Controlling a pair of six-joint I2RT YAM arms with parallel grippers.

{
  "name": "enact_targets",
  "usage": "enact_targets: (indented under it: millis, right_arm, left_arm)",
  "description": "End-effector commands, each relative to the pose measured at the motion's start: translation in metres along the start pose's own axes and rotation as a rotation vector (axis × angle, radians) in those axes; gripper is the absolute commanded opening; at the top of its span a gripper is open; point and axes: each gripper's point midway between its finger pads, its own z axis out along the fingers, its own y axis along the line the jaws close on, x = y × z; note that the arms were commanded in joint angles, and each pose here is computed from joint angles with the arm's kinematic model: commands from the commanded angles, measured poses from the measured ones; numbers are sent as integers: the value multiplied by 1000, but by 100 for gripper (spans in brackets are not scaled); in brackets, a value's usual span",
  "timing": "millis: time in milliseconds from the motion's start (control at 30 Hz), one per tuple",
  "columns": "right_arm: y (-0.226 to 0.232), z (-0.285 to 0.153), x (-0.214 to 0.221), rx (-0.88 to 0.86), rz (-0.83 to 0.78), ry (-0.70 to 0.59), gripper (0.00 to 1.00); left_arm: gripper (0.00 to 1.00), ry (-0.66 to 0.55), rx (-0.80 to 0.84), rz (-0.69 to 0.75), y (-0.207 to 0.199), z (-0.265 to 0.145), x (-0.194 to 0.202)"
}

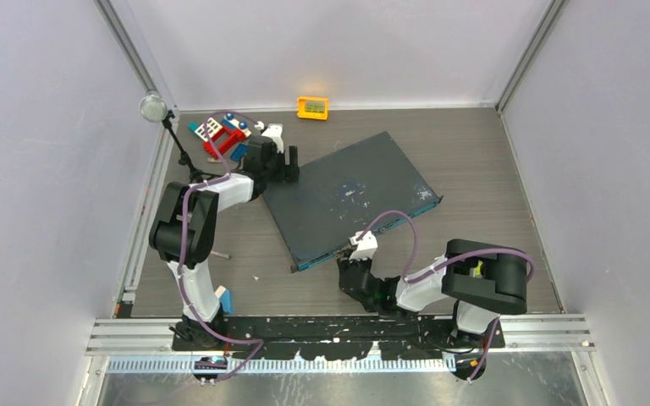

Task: Insert the plug into the switch port

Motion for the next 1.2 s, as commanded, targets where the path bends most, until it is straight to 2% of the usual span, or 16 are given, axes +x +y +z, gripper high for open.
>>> enact_targets:
  millis: [0,167,400,567,1067,1167]
  right_arm:
    - [-30,3,22,100,-64,39,0]
    - [-35,6,14,137,-40,-20,0]
    - [-38,10,-5,171,4,-136,0]
    - [-30,16,-14,169,8,-176,1]
    - [-32,23,-38,174,36,-205,0]
    - [-36,21,-36,175,36,-194,0]
  left_arm:
    - [82,138,-27,48,6,2,42]
    - [82,141,-24,55,5,2,43]
    - [72,156,-8,86,-3,-2,47]
    - [69,200,25,116,-21,-7,60]
    - [66,322,10,110,-26,-9,80]
    - [66,415,-4,87,-25,-6,88]
